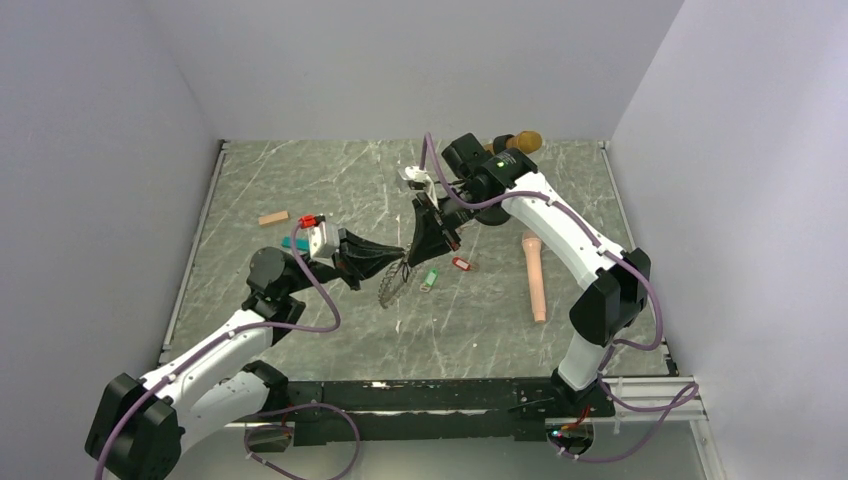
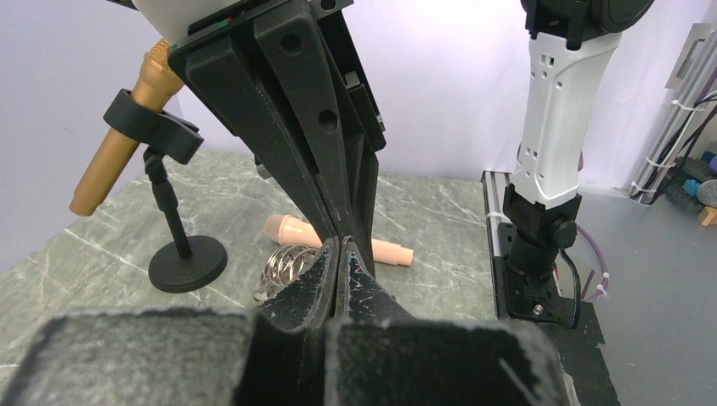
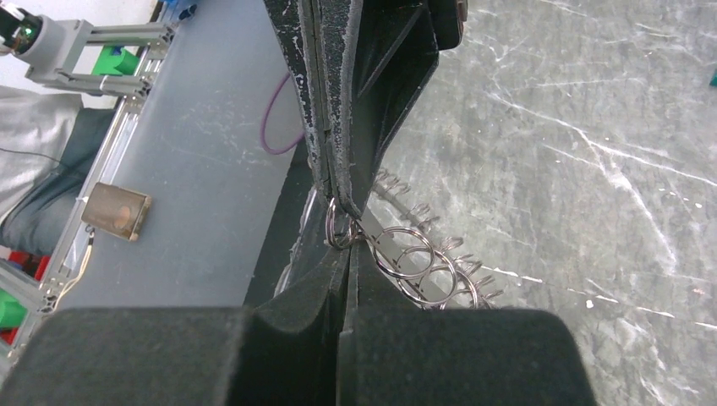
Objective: Put the keys on the keyring
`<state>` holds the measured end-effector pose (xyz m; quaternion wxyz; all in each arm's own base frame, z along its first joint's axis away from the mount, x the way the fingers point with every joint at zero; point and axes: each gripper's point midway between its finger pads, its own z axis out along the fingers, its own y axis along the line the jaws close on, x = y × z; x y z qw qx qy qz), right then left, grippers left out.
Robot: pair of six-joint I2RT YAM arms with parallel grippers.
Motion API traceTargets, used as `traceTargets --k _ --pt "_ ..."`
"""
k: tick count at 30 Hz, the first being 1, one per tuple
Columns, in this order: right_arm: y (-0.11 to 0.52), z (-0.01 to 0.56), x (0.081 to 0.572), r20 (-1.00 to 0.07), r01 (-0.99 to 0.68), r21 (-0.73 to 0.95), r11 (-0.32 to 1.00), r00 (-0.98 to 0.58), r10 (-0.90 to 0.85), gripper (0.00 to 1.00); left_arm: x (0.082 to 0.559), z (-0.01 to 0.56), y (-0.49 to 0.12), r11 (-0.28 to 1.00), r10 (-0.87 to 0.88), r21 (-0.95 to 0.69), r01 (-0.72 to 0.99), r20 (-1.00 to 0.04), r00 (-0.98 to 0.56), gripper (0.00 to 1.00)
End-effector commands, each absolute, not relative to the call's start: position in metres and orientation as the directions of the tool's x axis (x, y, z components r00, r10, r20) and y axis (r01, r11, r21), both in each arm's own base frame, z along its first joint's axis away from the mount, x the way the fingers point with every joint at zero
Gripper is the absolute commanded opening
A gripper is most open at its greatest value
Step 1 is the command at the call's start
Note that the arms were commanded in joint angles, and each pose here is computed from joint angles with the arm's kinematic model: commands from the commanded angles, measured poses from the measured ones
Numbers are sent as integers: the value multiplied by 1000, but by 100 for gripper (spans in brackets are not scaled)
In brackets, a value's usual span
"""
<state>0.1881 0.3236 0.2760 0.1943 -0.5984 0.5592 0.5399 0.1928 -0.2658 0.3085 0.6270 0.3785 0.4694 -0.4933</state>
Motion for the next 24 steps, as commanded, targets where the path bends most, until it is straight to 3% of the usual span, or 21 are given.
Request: traceTargets --k 1,5,24 --pt "328 282 186 -878 -877 354 -325 -192 -438 9 183 339 -262 207 -349 91 974 -923 161 0" --pt "324 287 185 -888 -891 310 -333 -147 -435 19 183 335 -262 210 -332 90 973 -930 158 0" --pt "313 309 179 -915 -906 213 -367 -53 -400 25 180 325 -263 179 -296 62 982 -948 114 0"
